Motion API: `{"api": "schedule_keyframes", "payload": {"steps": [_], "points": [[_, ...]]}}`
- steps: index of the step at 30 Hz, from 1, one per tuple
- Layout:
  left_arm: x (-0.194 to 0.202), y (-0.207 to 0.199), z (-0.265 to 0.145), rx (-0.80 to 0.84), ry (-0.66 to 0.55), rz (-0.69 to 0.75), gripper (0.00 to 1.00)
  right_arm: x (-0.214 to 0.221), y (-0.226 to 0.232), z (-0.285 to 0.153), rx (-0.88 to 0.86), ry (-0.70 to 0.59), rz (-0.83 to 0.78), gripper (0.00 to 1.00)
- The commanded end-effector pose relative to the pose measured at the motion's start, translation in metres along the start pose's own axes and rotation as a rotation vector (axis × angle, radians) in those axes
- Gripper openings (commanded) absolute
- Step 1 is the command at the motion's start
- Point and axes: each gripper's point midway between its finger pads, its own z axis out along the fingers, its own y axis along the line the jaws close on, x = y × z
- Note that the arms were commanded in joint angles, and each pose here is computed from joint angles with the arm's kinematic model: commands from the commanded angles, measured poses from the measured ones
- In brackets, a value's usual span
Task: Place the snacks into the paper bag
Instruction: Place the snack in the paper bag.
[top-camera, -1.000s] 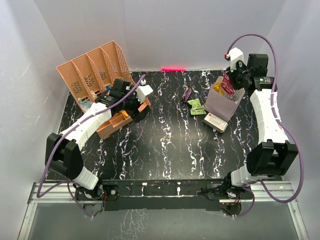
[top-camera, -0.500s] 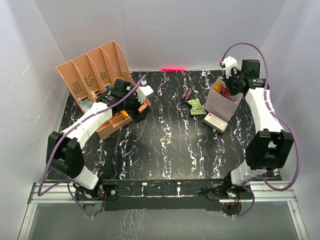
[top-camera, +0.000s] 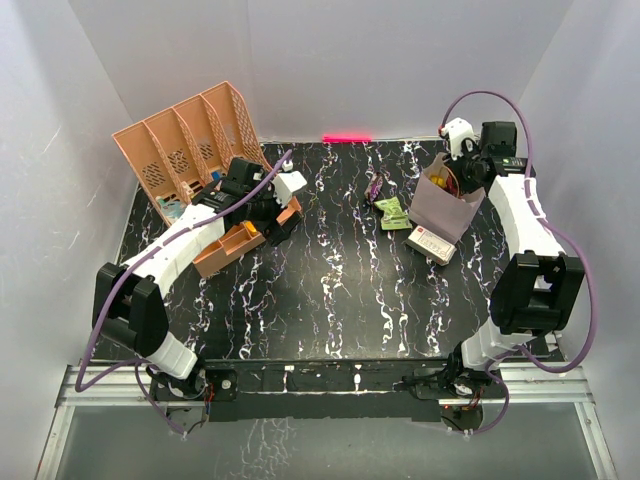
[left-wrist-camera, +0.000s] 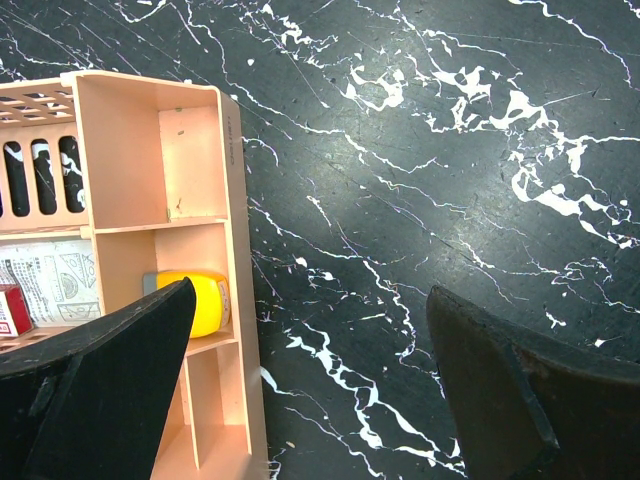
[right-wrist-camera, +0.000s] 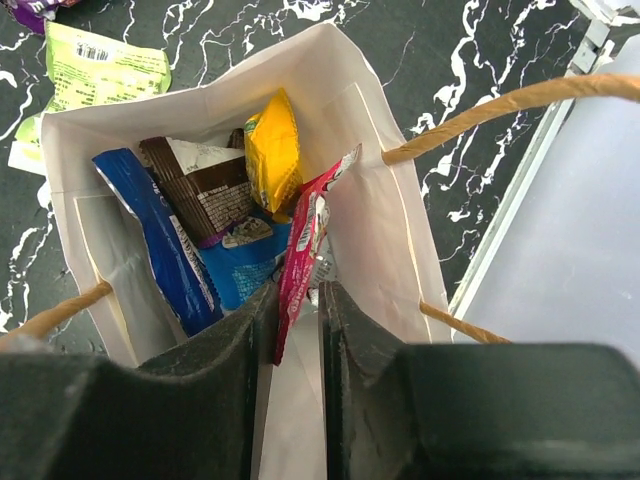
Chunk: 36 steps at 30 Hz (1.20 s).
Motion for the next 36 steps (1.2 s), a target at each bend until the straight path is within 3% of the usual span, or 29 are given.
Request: {"api": "schedule_keyframes", "payload": {"steps": [1, 8, 25, 36], "points": [[-0.006, -0.001, -0.008, -0.004, -0.025, 0.011, 0.98, -0.029, -0.018, -0.018, 0.059, -0.08, -0.023, 0.3], [-0.006, -0.001, -0.007, 0.002, -0.028, 0.009, 0.98, -0.044, -0.023, -0.035, 0.077, -0.112, -0.033, 0.4], [-0.005, -0.002, -0.006, 0.0, -0.029, 0.01, 0.98, -0.037, -0.004, -0.017, -0.03, -0.1, 0.018, 0.41], [-0.005, 0.001, -0.005, -0.019, -0.03, -0.005, 0.98, -0.064, -0.02, -0.047, 0.048, -0.159, 0.045, 0.41]]}}
